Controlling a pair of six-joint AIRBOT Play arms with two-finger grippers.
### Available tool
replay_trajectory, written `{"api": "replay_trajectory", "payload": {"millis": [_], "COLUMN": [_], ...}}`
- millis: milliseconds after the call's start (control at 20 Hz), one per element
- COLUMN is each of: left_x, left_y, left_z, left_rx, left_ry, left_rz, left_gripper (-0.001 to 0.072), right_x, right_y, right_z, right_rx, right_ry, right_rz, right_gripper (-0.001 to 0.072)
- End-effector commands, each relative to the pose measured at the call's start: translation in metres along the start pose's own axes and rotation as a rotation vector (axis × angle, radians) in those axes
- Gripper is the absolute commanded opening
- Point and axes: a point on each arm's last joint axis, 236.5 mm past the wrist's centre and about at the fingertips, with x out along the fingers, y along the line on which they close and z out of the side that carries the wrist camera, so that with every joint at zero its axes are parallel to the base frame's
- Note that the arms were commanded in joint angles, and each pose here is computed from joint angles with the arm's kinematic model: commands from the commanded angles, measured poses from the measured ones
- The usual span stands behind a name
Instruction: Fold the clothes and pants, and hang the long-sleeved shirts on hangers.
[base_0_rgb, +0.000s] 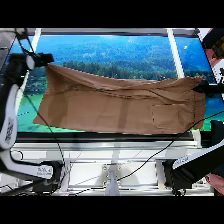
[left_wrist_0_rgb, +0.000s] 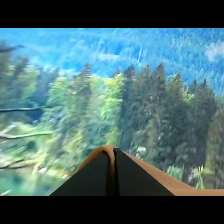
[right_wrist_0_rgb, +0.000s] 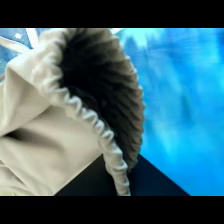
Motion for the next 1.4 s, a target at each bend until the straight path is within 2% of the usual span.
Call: {"api": "replay_trajectory", "payload": {"millis": [0, 150, 200, 300, 450, 550, 650, 750, 850, 950, 1000, 1050, 1100, 1250, 1350], "left_x": [0.062, 0.064, 0.064, 0.066, 0.065, 0.068, 0.07, 0.062, 0.052, 0.051, 0.052, 0.054, 0.057, 0.063, 0.063], "left_y": [-0.026, -0.046, -0.047, -0.046, -0.037, -0.019, 0.023, 0.07, 0.093, 0.089, 0.081, 0.076, 0.075, 0.078, 0.072], "left_z": [0.003, 0.032, 0.034, 0.032, 0.033, 0.015, -0.026, -0.081, -0.12, -0.131, -0.128, -0.123, -0.119, -0.131, -0.142], "left_rx": [-0.13, -0.161, -0.161, -0.178, -0.251, -0.261, -0.309, -0.432, -0.528, -0.537, -0.544, -0.568, -0.598, -0.617, -0.517], "left_ry": [-0.184, -0.364, -0.382, -0.379, -0.36, -0.256, -0.05, 0.181, 0.345, 0.414, 0.414, 0.401, 0.387, 0.412, 0.44], "left_rz": [-0.111, -0.204, -0.213, -0.214, -0.203, -0.145, -0.028, 0.104, 0.151, 0.041, -0.042, -0.11, -0.15, -0.166, -0.198], "left_gripper": [0.0025, 0.0026, 0.0104, 0.0707, 0.0717, 0.0714, 0.0696, 0.0692, 0.0694, 0.0691, 0.067, 0.0602, 0.0598, 0.0606, 0.0606], "right_x": [0.0, 0.0, 0.0, 0.0, 0.0, 0.0, 0.0, 0.0, 0.0, 0.0, 0.0, 0.0, 0.0, 0.0, 0.0], "right_y": [-0.005, -0.005, -0.005, -0.004, -0.004, -0.004, -0.004, -0.004, -0.004, -0.004, -0.004, -0.004, -0.004, -0.004, -0.004], "right_z": [0.003, 0.003, 0.003, 0.002, 0.0, 0.0, 0.0, 0.0, 0.0, 0.0, 0.0, 0.0, 0.0, 0.0, 0.0], "right_rx": [-0.004, -0.004, -0.004, -0.003, -0.003, -0.003, -0.004, -0.004, -0.004, -0.004, -0.003, -0.004, -0.003, -0.003, -0.003], "right_ry": [-0.013, -0.011, -0.01, -0.007, -0.001, -0.001, -0.001, -0.001, -0.001, -0.001, -0.001, -0.001, -0.001, -0.001, -0.001], "right_rz": [-0.024, -0.023, -0.022, -0.021, -0.017, -0.017, -0.018, -0.018, -0.017, -0.017, -0.017, -0.017, -0.017, -0.017, -0.017], "right_gripper": [0.0033, 0.0033, 0.0033, 0.0033, 0.0034, 0.0033, 0.0034, 0.0033, 0.0033, 0.0033, 0.0033, 0.0033, 0.0033, 0.0033, 0.0033]}}
